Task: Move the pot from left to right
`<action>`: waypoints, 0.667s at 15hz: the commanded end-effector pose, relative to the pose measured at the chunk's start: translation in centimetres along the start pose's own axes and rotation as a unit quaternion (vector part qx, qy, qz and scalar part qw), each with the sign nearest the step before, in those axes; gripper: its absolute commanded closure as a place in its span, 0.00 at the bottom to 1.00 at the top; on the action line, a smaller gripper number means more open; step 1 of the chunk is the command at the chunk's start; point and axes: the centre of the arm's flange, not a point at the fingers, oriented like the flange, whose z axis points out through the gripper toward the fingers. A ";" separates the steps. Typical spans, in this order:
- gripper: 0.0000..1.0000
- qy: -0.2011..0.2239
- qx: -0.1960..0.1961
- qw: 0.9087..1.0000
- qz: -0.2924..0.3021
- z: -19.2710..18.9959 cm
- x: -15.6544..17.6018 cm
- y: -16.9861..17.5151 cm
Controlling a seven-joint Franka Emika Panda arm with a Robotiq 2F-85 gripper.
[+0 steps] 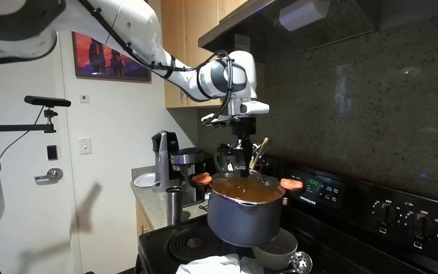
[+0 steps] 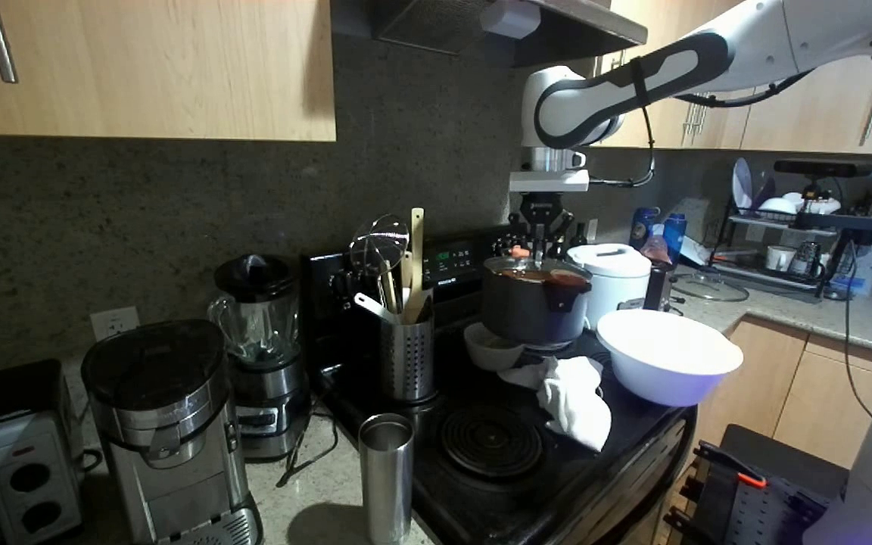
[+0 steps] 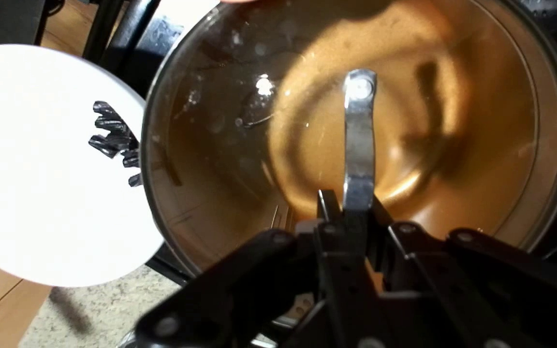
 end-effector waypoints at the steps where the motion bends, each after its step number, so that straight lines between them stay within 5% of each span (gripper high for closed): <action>1: 0.92 0.016 0.004 1.000 0.006 -3.4 5.0 -0.9; 10: 0.92 0.036 0.000 0.999 -0.016 -0.6 15.9 -1.1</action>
